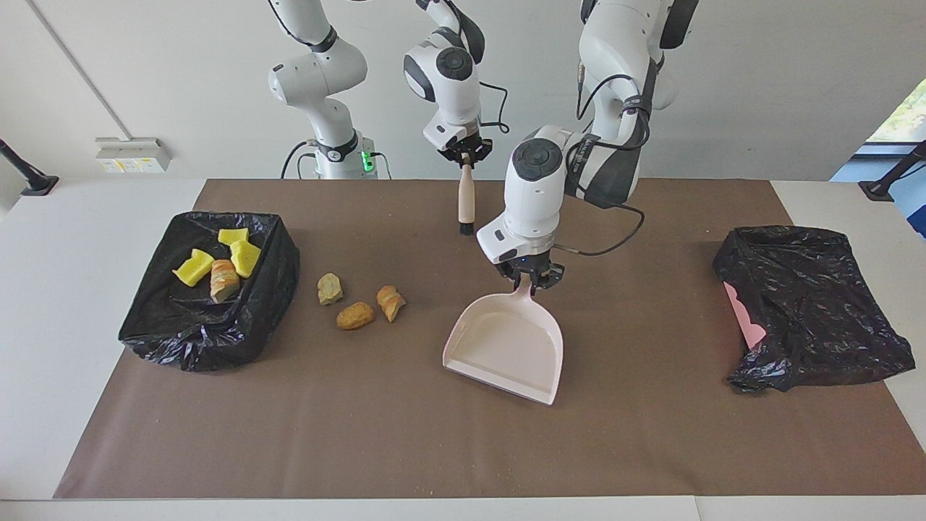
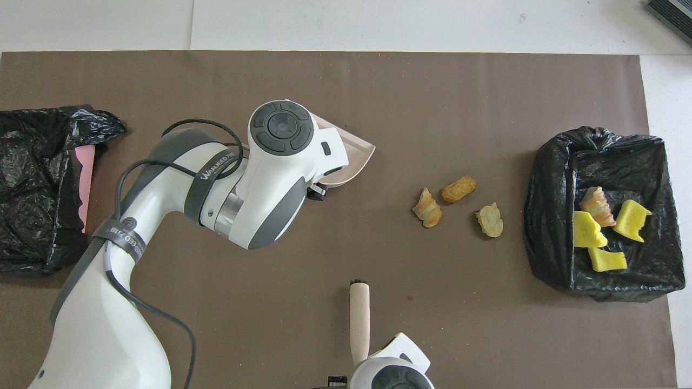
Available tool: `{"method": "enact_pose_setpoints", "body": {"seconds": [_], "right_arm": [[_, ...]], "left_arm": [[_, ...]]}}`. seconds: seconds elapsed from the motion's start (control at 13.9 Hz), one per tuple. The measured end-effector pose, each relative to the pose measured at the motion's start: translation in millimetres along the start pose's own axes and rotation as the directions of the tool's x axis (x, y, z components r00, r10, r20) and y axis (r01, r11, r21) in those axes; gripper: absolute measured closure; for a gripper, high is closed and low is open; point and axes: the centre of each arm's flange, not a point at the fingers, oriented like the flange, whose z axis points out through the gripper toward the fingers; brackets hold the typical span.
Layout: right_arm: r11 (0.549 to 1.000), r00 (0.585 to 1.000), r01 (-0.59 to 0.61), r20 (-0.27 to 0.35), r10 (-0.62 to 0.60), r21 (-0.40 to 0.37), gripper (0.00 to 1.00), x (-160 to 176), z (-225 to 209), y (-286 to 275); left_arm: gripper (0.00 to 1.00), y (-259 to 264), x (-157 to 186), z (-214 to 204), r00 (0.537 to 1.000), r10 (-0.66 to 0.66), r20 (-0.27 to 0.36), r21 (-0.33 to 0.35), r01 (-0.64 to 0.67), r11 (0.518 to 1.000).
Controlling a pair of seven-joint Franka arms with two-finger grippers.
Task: Sweep and dump trash in bin
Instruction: 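Sweep the bread into the dustpan with the right gripper while the left gripper holds it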
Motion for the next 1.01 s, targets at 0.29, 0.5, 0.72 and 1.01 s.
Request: {"method": "enact_pose_setpoints", "body": {"seconds": [0.29, 0.5, 0.72, 1.01], "right_arm": [[0.999, 1.000, 0.003, -0.005, -0.003, -0.035, 0.74, 33.7, -46.1, 58.1], [0.998, 0.998, 0.033, -0.044, -0.035, -0.044, 0.74, 79.2, -74.6, 107.9], [0.992, 0.994, 0.079, -0.062, -0.085, -0.098, 0.74, 138.5, -95.0, 180.0], [0.972, 0.992, 0.105, -0.053, -0.119, -0.209, 0.74, 206.0, -97.6, 231.0]], "left_arm": [[0.68, -21.4, -9.5, 12.2, 0.960, 0.277, 0.050, -0.019, -0.277, 0.961], [0.68, -15.4, -16.4, 24.3, 0.884, 0.463, 0.065, -0.042, -0.462, 0.886], [0.68, 10.5, -23.7, 30.7, 0.836, 0.546, 0.045, -0.011, -0.547, 0.837], [0.68, 19.4, -27.1, 35.4, 0.810, 0.586, 0.036, 0.029, -0.587, 0.809]]}}
